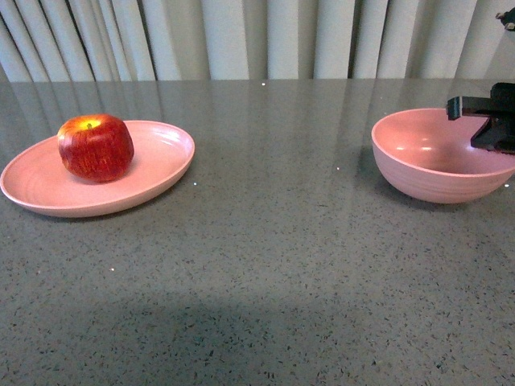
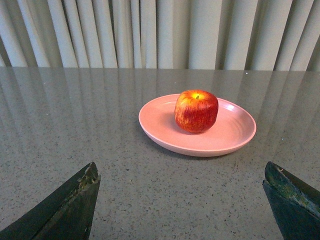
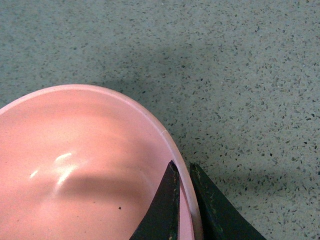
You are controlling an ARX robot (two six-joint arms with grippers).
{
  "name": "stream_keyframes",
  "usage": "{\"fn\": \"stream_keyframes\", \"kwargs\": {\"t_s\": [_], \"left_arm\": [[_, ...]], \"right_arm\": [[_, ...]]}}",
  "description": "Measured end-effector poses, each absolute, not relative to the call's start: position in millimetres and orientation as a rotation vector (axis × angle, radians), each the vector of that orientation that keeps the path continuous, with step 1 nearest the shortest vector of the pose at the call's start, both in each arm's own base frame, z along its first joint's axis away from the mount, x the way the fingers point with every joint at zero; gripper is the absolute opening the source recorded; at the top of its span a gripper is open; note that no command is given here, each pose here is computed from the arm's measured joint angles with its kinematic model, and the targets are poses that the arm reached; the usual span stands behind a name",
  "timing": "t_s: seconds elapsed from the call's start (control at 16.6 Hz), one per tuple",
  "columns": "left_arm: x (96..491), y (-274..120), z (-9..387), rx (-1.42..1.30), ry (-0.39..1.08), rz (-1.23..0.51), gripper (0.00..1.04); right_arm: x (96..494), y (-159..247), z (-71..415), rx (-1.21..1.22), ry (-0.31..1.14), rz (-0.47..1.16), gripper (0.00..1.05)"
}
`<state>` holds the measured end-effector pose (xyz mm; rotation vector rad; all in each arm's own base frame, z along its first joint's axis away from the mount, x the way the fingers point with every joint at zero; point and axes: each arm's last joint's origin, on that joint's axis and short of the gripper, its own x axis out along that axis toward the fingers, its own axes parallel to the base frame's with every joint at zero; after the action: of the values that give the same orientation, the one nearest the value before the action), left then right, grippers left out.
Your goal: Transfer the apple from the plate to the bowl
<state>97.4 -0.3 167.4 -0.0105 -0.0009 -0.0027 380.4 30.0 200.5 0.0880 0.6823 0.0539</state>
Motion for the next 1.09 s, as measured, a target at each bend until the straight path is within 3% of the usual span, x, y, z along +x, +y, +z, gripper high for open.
{"fn": "stream_keyframes", "kwargs": {"t_s": [0.3,0.48,0.78,1.09], "left_arm": [[97.4,-0.3,167.4,-0.010,-0.001,-0.002,0.98],[97.4,-0.3,167.4,-0.010,-0.001,-0.003,0.98],[97.4,-0.3,167.4,-0.010,-0.001,-0.002,0.98],[97.4,-0.3,167.4,-0.010,-0.001,-0.003,0.98]], "right_arm": [[378.6,37.9,246.1,0.152,0.592,0.103,0.04],[378.8,74.6,263.0,0.179,0.568,0.201,0.04],[390.3,144.9,244.7,0.197,0.632,0.321,0.04],[397.6,172.5,213.2,0.180,0.707,0.326,0.04]]}}
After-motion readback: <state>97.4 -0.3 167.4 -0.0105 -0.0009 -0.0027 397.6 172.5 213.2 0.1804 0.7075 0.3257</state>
